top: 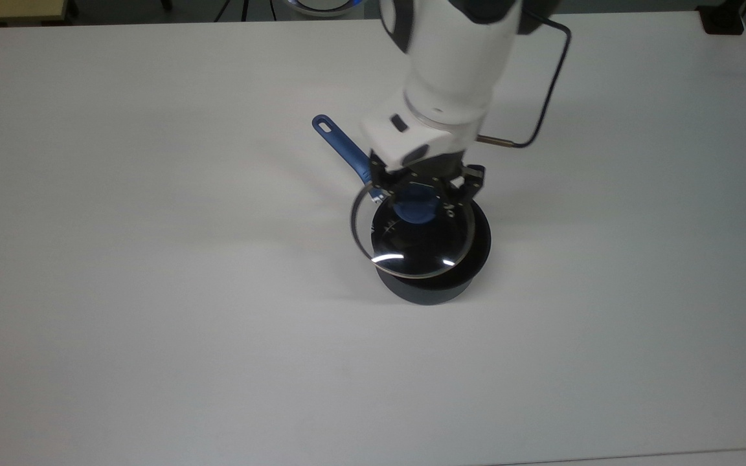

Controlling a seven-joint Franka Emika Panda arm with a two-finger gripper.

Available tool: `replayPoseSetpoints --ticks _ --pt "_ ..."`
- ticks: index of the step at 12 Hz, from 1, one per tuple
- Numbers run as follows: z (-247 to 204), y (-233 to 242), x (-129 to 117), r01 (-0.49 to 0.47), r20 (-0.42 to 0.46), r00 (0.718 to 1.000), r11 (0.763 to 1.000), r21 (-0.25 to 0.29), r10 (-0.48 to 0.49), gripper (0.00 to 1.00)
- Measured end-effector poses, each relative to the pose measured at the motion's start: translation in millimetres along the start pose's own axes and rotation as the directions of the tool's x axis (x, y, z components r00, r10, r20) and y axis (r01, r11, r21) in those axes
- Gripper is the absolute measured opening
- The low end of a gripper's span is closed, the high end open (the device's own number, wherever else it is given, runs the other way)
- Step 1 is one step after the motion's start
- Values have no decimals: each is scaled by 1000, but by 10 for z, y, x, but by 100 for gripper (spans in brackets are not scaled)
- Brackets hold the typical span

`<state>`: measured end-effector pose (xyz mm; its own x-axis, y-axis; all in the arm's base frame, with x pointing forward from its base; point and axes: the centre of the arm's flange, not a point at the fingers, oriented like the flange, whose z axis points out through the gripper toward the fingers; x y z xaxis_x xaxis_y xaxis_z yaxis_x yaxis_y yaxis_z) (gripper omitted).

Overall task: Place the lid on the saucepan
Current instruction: 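Carry the glass lid over the saucepan and lower it onto the rim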

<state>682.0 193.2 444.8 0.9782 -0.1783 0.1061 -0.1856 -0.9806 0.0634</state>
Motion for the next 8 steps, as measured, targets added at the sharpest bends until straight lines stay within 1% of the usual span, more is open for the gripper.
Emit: replayPoseSetpoints --ticks 3,7,8 --pt "171 -204 -44 17 -7 1000 1000 -6 -17 61" --pt "195 -231 -33 15 -13 1000 1000 -5 -15 61" --pt "209 -236 -33 14 -11 1000 1000 -7 -14 66"
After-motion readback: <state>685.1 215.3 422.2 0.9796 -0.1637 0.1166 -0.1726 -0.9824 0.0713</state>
